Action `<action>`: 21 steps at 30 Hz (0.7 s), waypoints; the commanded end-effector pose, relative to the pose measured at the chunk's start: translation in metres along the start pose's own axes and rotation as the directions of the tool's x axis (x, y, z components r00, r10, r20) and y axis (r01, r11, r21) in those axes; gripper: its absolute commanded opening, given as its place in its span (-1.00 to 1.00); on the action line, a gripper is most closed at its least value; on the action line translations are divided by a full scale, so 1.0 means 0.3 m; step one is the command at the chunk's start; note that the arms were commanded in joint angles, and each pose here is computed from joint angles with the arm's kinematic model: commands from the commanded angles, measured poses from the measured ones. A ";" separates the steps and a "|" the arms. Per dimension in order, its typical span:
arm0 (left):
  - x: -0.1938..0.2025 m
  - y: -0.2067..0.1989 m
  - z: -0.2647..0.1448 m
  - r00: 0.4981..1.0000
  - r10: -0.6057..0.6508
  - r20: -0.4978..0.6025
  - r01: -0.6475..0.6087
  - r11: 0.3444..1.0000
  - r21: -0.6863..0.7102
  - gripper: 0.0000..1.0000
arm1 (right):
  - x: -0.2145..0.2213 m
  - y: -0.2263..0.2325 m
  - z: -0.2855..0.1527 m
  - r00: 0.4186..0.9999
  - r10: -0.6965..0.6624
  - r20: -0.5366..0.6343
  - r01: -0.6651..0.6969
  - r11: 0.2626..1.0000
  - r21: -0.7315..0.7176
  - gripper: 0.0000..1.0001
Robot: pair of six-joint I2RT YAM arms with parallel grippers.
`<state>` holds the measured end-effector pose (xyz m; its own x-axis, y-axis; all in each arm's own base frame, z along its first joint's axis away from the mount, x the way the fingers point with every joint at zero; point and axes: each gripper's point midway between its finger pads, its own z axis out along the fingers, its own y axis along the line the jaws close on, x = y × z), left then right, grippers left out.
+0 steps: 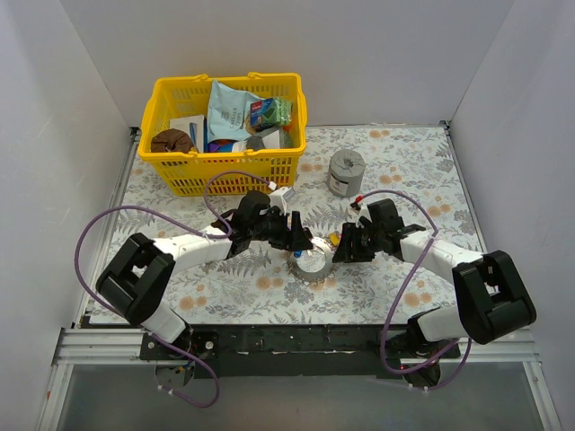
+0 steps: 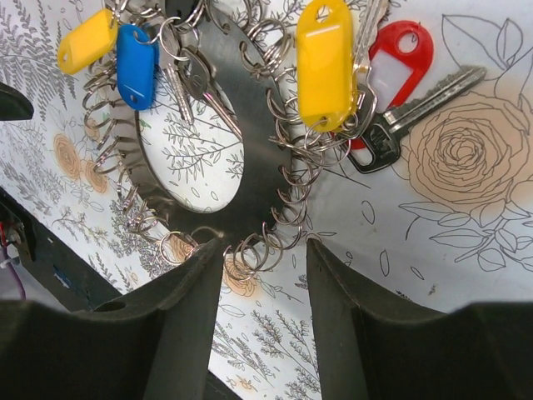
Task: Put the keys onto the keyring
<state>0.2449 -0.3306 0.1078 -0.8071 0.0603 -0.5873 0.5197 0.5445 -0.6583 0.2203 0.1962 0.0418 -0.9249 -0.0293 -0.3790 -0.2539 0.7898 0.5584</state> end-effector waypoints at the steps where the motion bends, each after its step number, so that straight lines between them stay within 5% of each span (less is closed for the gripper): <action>1: -0.013 -0.022 0.016 1.000 0.009 0.000 -0.009 1.000 0.028 0.13 | 0.022 -0.008 0.013 0.999 0.031 -0.027 -0.031 1.000 -0.002 0.04; 10: 0.007 -0.007 0.047 1.000 -0.011 -0.026 0.011 1.000 0.011 0.12 | 0.073 0.020 0.039 0.990 0.084 -0.112 -0.093 0.993 -0.073 0.00; 21: 0.043 0.005 0.078 0.998 -0.013 -0.058 0.013 1.000 0.000 0.11 | -0.015 0.087 0.027 0.998 0.044 -0.052 -0.051 0.987 -0.152 -0.02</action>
<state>0.2366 -0.3412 0.0756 -0.8483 0.1101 -0.5180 0.4821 0.5654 -0.6693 0.2042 0.2109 0.0339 -0.9650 -0.0309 -0.2605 -0.1999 0.7296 0.6540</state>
